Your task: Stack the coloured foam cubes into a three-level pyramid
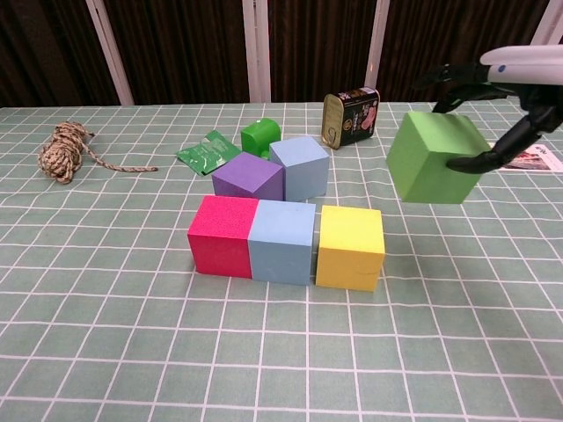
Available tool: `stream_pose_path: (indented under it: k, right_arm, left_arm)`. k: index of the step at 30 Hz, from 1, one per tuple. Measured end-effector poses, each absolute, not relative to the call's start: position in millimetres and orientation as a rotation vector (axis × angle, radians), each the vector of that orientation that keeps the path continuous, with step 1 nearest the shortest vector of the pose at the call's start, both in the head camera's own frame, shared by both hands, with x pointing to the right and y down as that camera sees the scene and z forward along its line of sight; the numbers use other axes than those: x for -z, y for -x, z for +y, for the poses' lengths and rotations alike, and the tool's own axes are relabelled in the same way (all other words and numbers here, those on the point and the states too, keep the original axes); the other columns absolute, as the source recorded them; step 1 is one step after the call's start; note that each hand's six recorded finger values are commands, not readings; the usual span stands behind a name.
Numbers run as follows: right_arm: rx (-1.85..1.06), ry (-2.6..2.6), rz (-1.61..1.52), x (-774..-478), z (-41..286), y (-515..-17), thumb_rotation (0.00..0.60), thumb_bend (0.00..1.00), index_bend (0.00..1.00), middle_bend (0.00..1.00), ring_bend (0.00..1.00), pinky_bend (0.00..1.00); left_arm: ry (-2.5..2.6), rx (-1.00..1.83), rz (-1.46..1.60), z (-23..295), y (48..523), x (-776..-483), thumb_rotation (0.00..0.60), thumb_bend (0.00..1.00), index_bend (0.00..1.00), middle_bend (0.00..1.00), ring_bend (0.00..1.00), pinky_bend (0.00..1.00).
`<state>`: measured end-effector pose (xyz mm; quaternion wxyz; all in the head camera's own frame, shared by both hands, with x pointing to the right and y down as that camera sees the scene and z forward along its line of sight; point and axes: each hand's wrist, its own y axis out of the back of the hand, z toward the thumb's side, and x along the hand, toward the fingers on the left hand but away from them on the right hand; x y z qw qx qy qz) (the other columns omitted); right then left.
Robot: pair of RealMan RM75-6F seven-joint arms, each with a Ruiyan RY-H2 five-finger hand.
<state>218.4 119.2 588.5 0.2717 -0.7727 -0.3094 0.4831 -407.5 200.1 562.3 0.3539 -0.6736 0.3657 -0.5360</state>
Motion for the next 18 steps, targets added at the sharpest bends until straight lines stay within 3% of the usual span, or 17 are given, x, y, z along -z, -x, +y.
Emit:
stream_pose_path:
  k: [18]
  right_arm:
    - [-1.338,2.024,-0.732,-585,126,-137,0.600,0.35,0.00,0.30,0.15,0.00]
  left_arm:
    - [1.760,1.391,0.973,198,414,-562,0.600,0.13,0.00,0.01,0.00,0.00]
